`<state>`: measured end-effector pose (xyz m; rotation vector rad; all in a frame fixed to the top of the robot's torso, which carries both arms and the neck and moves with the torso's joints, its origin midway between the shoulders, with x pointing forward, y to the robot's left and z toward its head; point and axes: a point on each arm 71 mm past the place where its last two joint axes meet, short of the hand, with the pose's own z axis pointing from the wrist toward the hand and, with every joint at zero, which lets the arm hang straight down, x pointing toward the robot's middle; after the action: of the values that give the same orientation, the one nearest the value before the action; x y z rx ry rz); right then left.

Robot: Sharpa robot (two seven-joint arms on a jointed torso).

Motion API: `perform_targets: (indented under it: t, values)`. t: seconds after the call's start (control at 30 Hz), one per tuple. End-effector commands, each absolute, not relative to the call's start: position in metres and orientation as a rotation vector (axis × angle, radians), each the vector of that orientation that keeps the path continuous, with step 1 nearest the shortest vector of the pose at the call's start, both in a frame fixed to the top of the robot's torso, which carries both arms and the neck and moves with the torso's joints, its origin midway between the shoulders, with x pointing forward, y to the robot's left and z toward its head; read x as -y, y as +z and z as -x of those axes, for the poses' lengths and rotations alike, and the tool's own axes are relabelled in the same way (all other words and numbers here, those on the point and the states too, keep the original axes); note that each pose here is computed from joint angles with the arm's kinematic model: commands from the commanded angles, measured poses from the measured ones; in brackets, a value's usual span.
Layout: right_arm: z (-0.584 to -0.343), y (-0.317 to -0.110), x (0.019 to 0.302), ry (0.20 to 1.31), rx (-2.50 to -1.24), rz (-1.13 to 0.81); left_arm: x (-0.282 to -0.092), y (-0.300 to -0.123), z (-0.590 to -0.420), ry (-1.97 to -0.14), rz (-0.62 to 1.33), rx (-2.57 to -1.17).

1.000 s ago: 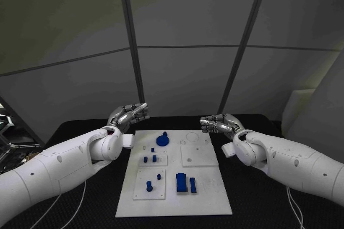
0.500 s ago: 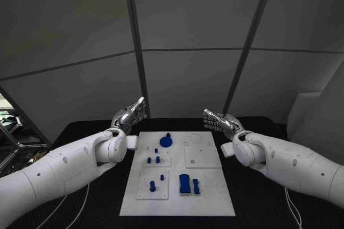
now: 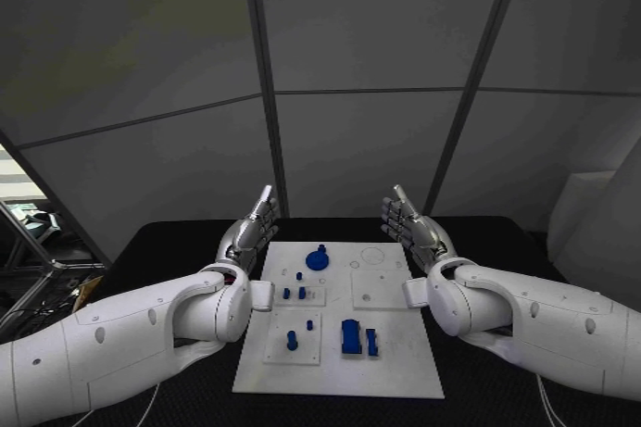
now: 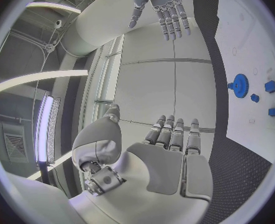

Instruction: Assemble the parts on the task board

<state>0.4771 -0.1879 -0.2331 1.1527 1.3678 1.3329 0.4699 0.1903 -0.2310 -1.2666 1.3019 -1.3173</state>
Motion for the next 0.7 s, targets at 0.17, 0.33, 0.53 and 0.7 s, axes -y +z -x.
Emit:
perform_targets:
  t: [0.17, 0.33, 0.53, 0.7]
  values:
    - [-0.4624, -0.2244, 0.1926, 1.230, -1.219, -1.208, -0.1924, -0.2242, -0.4618, -1.229, 1.209, -1.218]
    - [-0.4618, -0.2242, 0.1924, 1.229, -1.218, -1.209, -0.1924, -0.2242, -0.4618, -1.229, 1.209, -1.218]
    - [-0.4618, -0.2242, 0.1924, 1.229, -1.218, -1.209, -0.1924, -0.2242, -0.4618, -1.229, 1.209, -1.218]
    - [-0.4618, -0.2242, 0.1924, 1.229, -1.218, -1.209, -0.1924, -0.2242, -0.4618, -1.229, 1.209, -1.218]
